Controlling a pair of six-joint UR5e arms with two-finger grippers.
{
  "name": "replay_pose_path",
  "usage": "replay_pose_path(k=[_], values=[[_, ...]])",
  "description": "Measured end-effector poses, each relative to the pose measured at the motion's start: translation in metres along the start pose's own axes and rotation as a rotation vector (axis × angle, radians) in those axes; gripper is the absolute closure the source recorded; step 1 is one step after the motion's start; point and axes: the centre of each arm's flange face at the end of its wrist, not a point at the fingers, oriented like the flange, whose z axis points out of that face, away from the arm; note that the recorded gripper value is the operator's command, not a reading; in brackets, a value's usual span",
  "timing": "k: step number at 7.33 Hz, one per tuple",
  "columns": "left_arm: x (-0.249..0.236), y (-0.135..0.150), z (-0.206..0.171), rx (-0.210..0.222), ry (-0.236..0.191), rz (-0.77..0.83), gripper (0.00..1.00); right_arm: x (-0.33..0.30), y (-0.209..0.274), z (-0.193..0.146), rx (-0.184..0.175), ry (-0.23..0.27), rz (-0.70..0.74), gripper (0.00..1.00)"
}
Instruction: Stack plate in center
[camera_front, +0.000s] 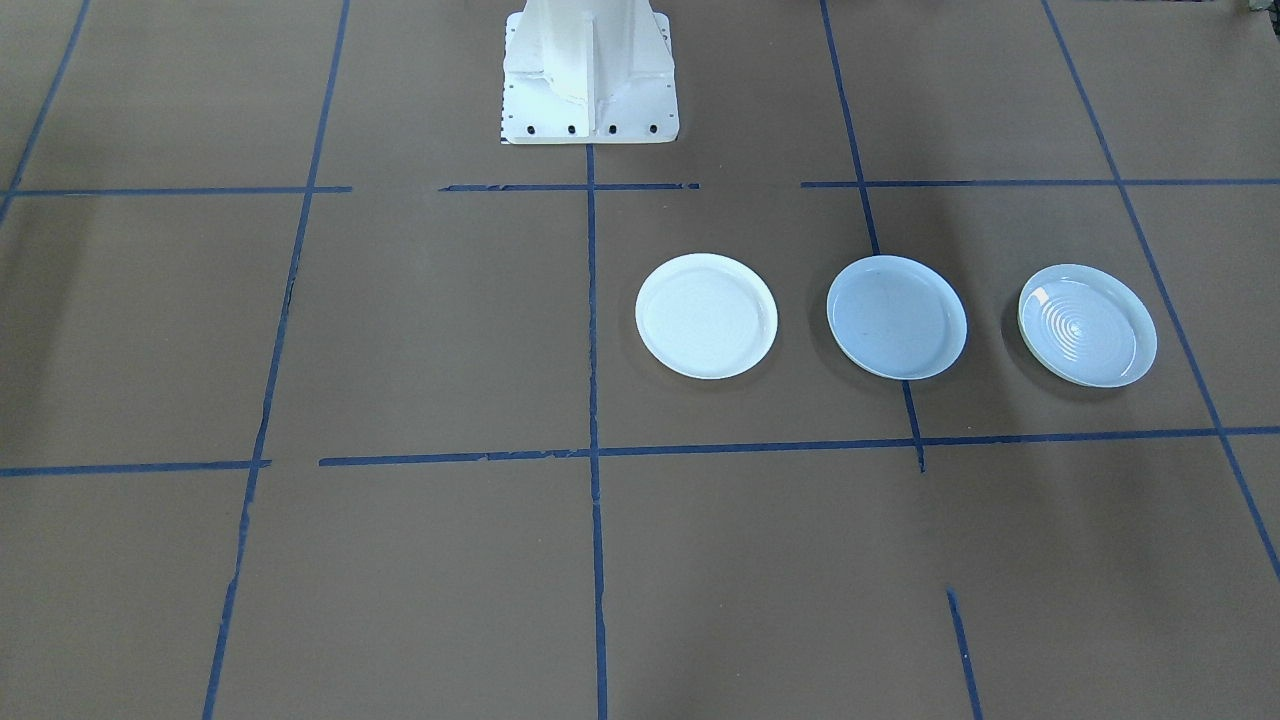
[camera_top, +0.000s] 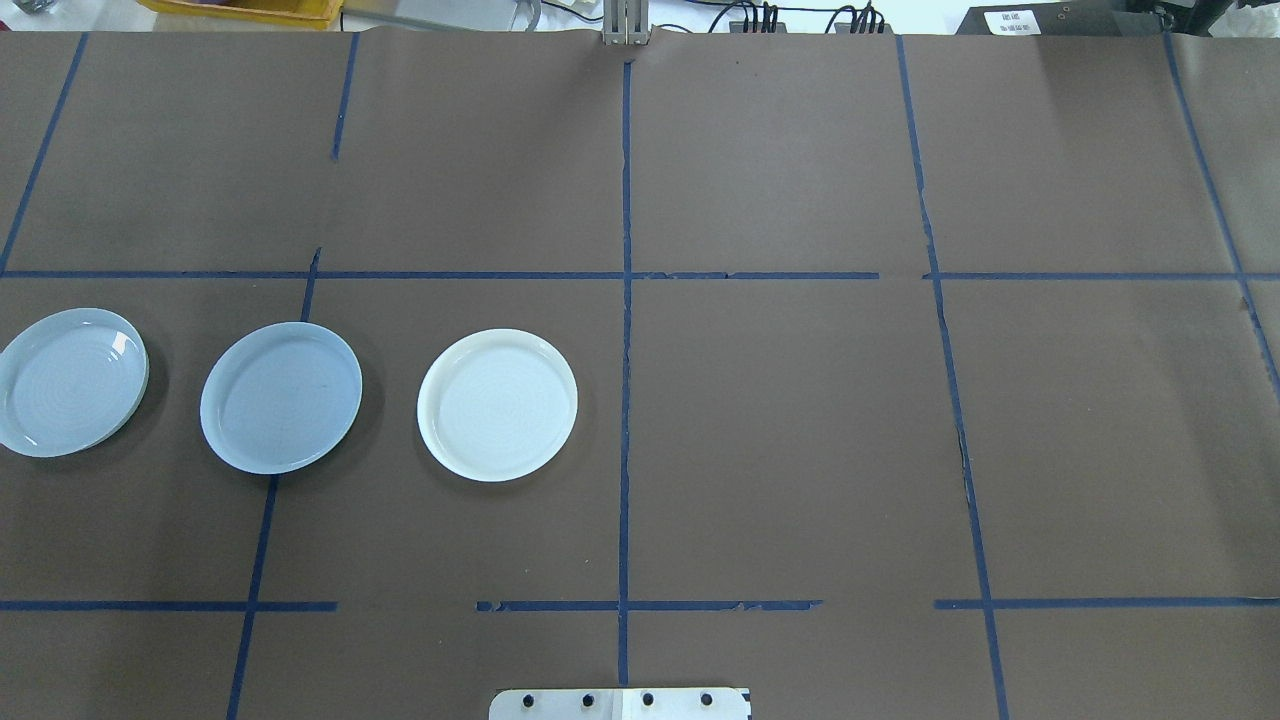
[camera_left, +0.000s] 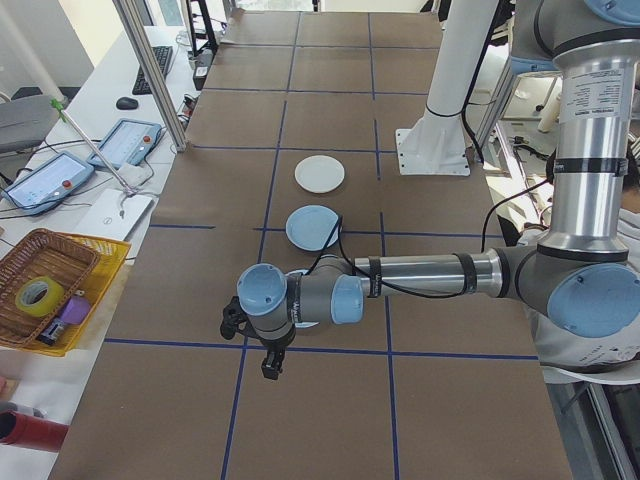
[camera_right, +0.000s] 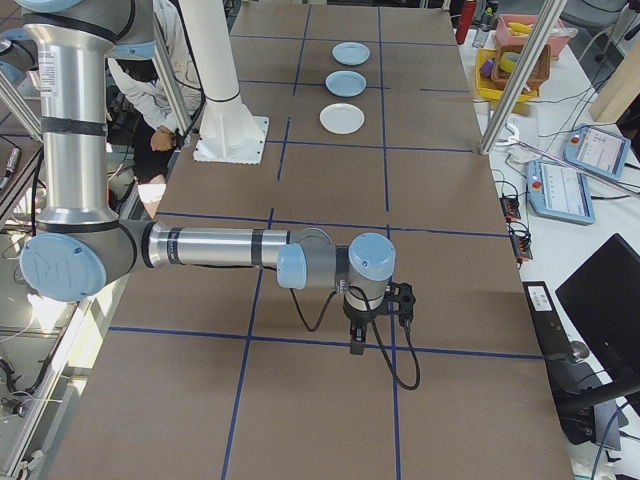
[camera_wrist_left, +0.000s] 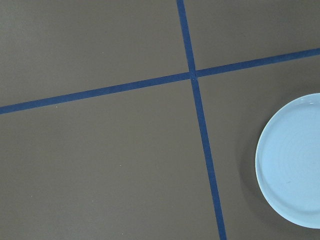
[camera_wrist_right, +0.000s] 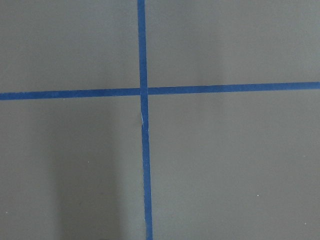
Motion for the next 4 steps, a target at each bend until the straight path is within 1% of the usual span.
replay_pose_path(k=[3, 4], values=[[-0.0034, 0.0038, 0.0043, -0.008, 0.004, -0.008, 0.0, 0.0001, 0.0, 0.0, 0.0, 0.001, 0.0, 0.0], [-0.0024, 0.0024, 0.0038, -0.002, 0.003, 0.001, 0.0, 0.0001, 0.0, 0.0, 0.0, 0.001, 0.0, 0.0]])
